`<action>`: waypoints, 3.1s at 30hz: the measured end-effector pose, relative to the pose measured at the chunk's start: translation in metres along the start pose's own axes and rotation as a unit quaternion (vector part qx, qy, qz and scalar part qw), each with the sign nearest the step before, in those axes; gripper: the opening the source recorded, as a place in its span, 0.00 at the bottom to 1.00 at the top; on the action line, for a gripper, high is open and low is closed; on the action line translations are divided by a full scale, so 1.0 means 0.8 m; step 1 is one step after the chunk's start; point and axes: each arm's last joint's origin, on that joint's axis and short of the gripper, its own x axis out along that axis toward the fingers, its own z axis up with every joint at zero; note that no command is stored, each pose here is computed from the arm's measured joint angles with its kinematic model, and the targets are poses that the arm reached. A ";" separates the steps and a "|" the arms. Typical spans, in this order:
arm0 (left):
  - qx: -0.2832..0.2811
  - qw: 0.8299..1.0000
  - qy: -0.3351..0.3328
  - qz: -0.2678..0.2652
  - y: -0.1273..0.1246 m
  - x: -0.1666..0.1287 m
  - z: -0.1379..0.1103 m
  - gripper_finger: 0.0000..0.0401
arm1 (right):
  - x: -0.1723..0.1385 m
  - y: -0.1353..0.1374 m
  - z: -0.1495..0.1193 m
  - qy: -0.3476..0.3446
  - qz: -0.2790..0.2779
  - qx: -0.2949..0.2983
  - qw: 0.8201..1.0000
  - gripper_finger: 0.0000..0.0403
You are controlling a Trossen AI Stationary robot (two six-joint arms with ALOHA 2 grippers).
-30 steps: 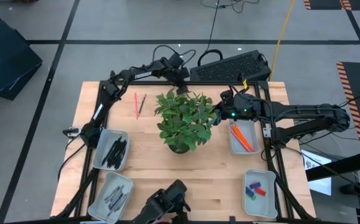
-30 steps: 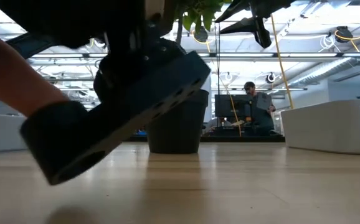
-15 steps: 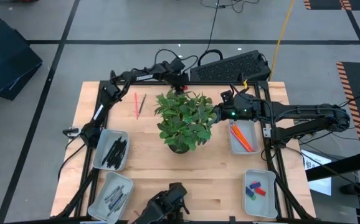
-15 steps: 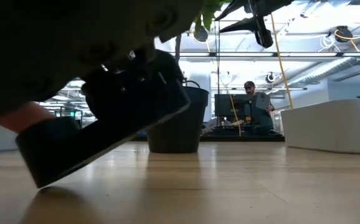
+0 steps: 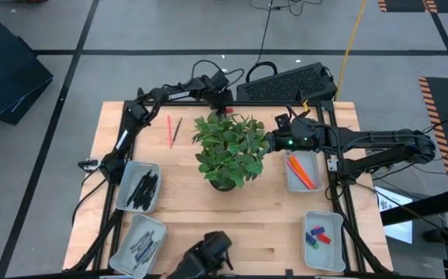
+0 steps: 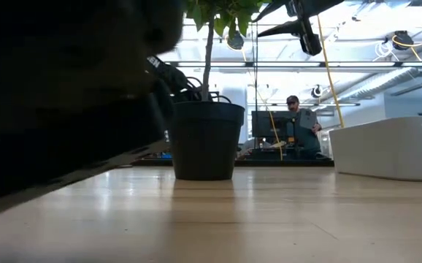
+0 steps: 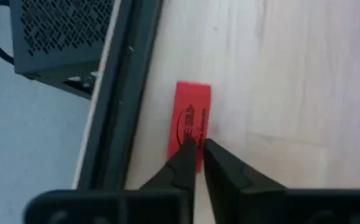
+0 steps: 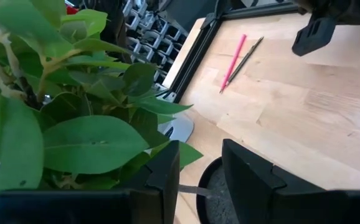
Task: Sort crayons/erasers/pens/pencils in bins
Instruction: Put the red eraser into the bottom right gray bin
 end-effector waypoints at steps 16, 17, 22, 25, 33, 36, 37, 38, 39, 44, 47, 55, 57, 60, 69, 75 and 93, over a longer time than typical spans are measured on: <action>0.013 1.000 -0.025 0.009 -0.017 -0.055 0.020 0.05 | 0.000 0.000 0.000 -0.002 0.001 0.002 1.000 0.28; 0.008 1.000 -0.026 0.004 -0.017 -0.052 0.019 0.07 | 0.000 0.000 0.000 -0.002 0.001 0.003 1.000 0.28; 0.010 1.000 -0.018 -0.015 -0.017 -0.026 0.014 0.25 | 0.000 0.000 0.000 -0.002 0.001 0.013 1.000 0.28; 0.024 0.999 -0.013 -0.018 -0.016 -0.009 0.010 0.38 | 0.000 0.000 0.000 -0.002 0.001 0.013 1.000 0.28; 0.053 0.998 -0.011 -0.037 -0.008 -0.010 0.002 0.54 | 0.000 0.000 0.000 -0.002 0.001 0.015 1.000 0.28; 0.073 0.997 -0.004 -0.038 -0.007 -0.001 -0.002 0.54 | 0.000 0.000 0.000 -0.002 0.002 0.015 1.000 0.28; 0.077 0.996 -0.009 -0.039 -0.005 -0.001 -0.002 0.54 | 0.000 0.001 0.000 -0.002 0.002 0.015 1.000 0.28; 0.084 0.996 -0.012 -0.041 -0.005 -0.001 -0.002 0.54 | 0.000 0.001 0.000 -0.002 0.002 0.015 1.000 0.28; 0.091 0.995 -0.013 -0.040 -0.005 -0.001 -0.002 0.54 | 0.000 0.001 0.000 -0.002 0.003 0.015 1.000 0.28; 0.129 0.990 -0.030 -0.047 -0.005 0.000 0.001 0.47 | 0.000 0.001 0.001 -0.004 0.005 0.020 1.000 0.28; 0.129 0.991 -0.035 -0.014 -0.002 0.006 0.005 0.35 | 0.000 0.002 0.001 -0.004 0.008 0.032 0.999 0.28; 0.135 0.990 -0.033 0.001 -0.004 0.007 0.007 0.10 | -0.001 0.014 0.008 -0.033 0.059 0.008 0.998 0.28; 0.129 0.991 -0.029 0.001 -0.004 0.007 0.006 0.09 | -0.001 0.015 0.008 -0.035 0.060 0.000 0.998 0.28; 0.128 0.992 -0.015 -0.004 -0.007 0.002 0.004 0.08 | -0.001 0.015 0.008 -0.037 0.060 -0.025 0.997 0.28; 0.101 0.995 0.014 0.009 -0.018 -0.055 0.009 0.08 | 0.000 0.010 0.015 -0.050 0.044 -0.120 0.990 0.28; 0.095 0.995 0.000 0.005 -0.032 -0.095 0.018 0.08 | 0.001 -0.001 0.017 -0.039 0.009 -0.161 0.986 0.28; 0.169 0.985 -0.032 -0.028 0.007 0.002 -0.005 0.55 | 0.001 -0.008 0.006 0.001 -0.021 -0.096 0.995 0.28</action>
